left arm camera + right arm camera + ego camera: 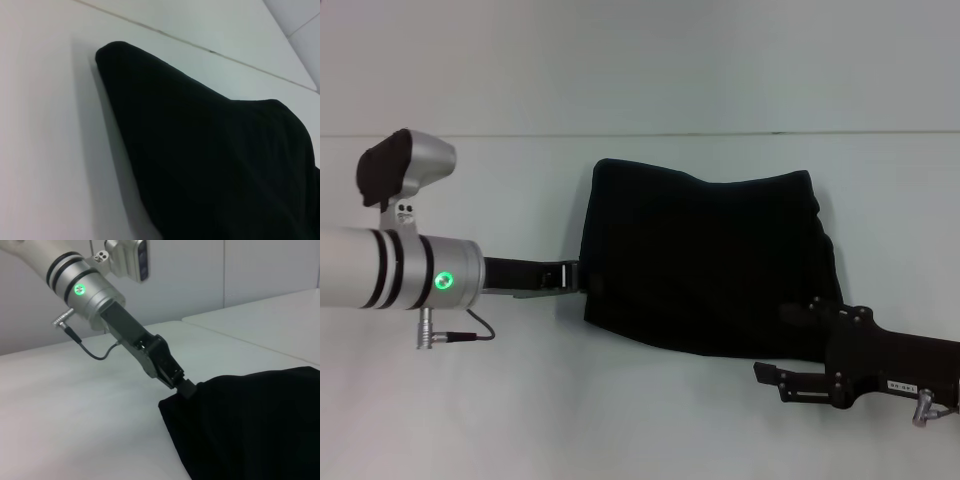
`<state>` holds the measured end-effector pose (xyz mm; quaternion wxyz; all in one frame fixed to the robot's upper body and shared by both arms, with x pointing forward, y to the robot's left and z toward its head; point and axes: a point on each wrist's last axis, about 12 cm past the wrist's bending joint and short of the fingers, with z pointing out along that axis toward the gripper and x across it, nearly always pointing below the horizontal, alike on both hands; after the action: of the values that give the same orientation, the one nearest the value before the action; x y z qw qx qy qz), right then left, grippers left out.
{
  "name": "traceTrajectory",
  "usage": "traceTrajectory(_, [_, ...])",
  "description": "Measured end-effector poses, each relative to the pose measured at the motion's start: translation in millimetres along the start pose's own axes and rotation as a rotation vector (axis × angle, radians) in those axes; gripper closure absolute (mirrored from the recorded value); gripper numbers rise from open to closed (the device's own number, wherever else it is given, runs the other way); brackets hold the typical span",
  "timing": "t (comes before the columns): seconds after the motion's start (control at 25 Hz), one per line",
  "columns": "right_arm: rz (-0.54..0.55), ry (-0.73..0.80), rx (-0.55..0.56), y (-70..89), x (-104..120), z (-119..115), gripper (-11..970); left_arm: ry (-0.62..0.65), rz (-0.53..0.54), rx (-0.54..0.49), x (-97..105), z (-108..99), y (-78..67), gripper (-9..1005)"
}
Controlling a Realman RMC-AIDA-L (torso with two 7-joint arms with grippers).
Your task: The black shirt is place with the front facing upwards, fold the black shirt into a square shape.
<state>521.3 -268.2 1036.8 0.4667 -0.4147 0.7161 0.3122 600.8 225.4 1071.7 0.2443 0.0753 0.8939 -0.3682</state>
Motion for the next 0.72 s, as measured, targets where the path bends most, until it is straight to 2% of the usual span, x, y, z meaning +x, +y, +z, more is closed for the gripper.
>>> traceTrajectory(0.72, [-0.021,0.001,-0.006,-3.5,-5.8,4.5,28,-0.041,-0.060,0.029,14.9,-32.4,22.9,955])
